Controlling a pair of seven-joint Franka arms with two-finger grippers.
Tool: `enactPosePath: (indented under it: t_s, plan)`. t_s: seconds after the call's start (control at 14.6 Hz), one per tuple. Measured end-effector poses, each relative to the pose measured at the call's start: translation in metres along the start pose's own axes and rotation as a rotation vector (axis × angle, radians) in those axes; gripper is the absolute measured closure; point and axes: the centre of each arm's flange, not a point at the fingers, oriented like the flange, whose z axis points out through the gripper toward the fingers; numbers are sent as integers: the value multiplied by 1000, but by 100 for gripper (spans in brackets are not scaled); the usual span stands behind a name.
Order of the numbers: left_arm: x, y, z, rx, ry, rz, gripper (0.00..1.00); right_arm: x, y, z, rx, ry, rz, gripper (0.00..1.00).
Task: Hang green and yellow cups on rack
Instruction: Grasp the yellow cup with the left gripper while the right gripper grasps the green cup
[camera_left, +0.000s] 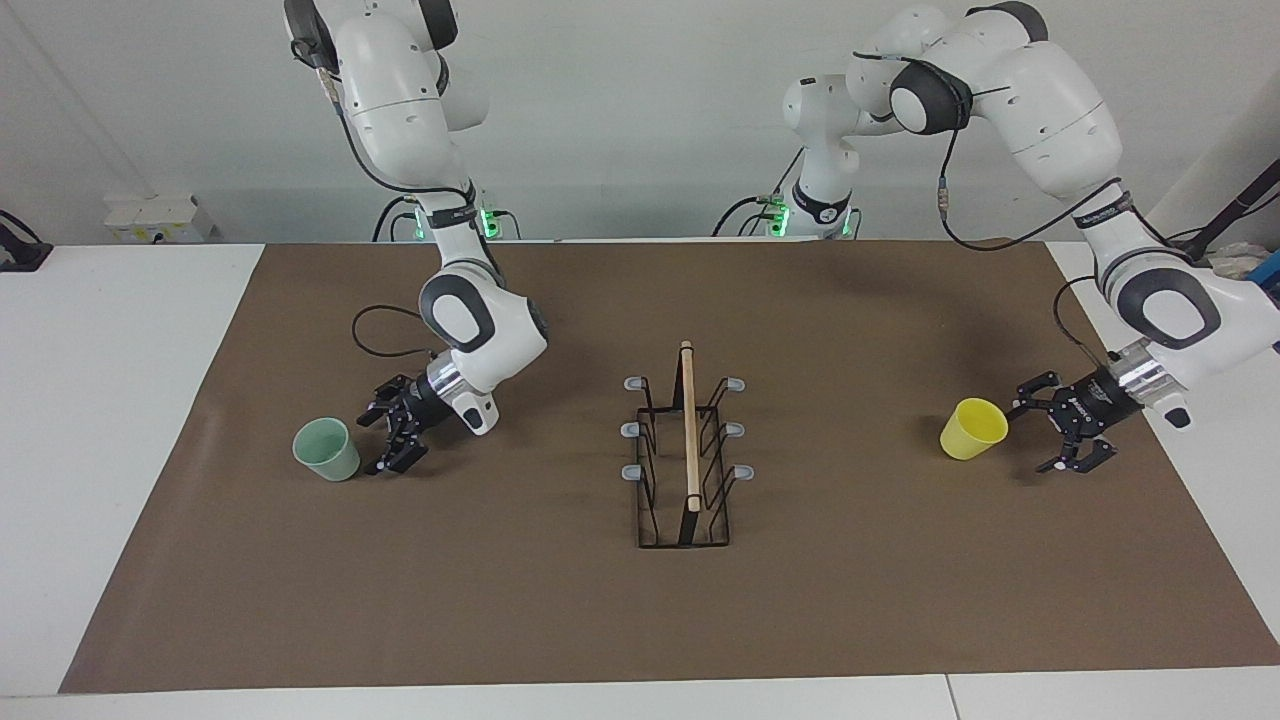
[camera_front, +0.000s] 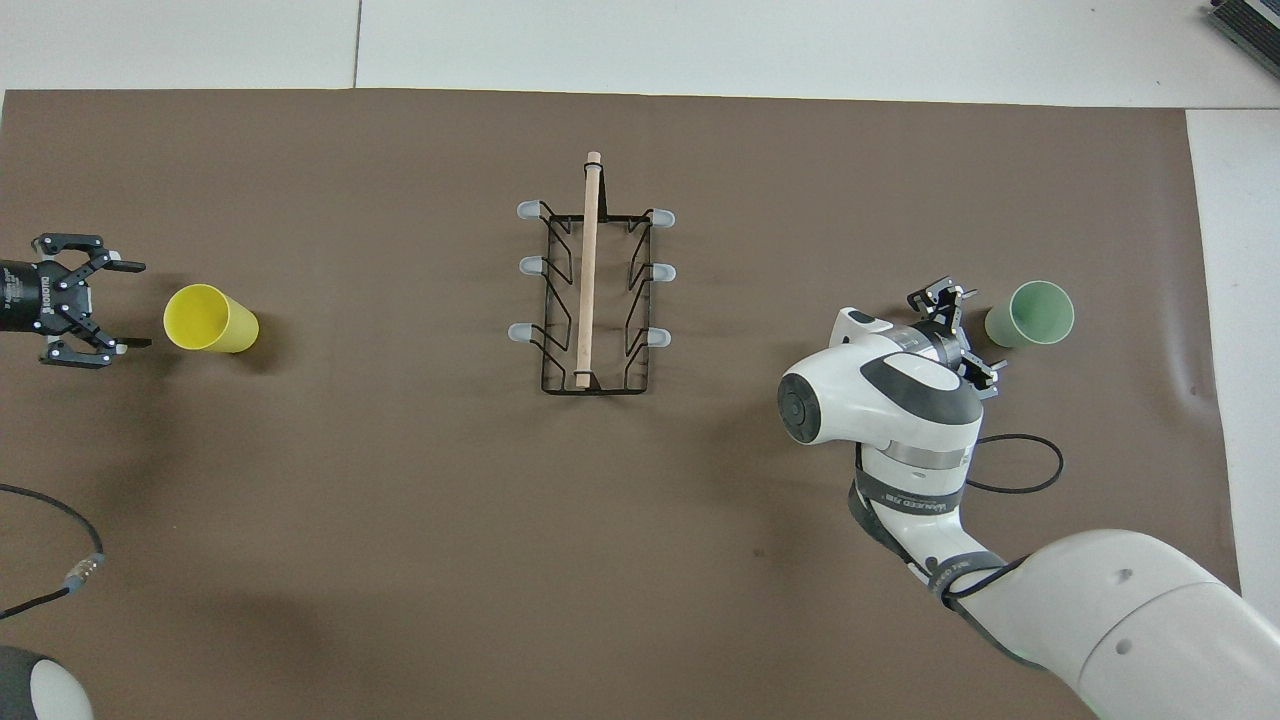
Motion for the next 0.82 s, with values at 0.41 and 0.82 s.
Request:
enactPosePath:
  t_s: [0.41, 0.82]
  plan:
    - [-1, -26, 24, -49, -123, -98, 0, -2, -7, 11, -6, -15, -2, 0]
    - [-13, -40, 50, -111, -169, -159, 0, -16, -10, 34, -24, -22, 5, 0]
